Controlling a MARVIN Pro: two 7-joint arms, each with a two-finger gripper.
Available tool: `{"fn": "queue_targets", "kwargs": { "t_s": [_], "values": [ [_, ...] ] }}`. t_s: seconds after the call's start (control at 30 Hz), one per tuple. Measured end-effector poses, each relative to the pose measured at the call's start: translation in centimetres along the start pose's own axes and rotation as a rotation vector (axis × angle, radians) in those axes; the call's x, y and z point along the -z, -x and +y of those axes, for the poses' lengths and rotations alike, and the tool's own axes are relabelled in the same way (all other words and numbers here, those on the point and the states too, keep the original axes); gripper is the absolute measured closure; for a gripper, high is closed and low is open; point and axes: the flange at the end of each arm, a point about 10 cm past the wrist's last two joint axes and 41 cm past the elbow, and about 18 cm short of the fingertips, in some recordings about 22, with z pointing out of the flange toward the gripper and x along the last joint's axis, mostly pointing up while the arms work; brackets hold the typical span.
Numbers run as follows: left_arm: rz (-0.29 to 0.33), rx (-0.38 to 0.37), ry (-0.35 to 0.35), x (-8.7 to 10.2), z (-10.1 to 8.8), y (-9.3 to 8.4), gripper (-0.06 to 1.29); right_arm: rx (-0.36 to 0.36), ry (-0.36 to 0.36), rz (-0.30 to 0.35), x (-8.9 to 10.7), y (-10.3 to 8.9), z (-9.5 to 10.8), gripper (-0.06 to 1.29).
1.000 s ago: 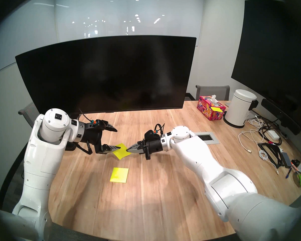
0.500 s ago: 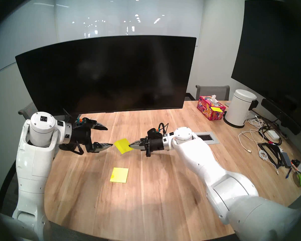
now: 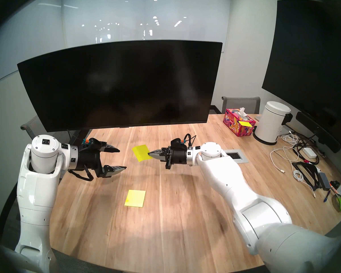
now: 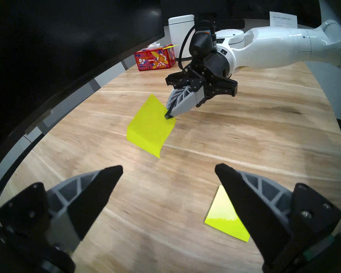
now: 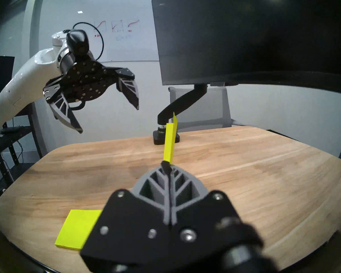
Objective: Peel one sticky note off the pad and stick it onto the monitor, then press it flat
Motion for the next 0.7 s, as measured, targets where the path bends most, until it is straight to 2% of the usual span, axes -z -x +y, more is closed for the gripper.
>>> {"fn": "queue_targets", "kwargs": {
  "t_s": [0.43, 0.7],
  "values": [
    [0.043, 0.069, 0.022, -0.3, 1.2, 1.3, -0.03, -0.024, 0.046, 0.1, 1.1, -0.8, 0.8, 1.25],
    [0.073, 0.097, 0.057, -0.9, 2.7, 2.1, -0.03, -0.041, 0.08, 0.184, 2.0, -1.2, 1.4, 1.25]
  ]
}}
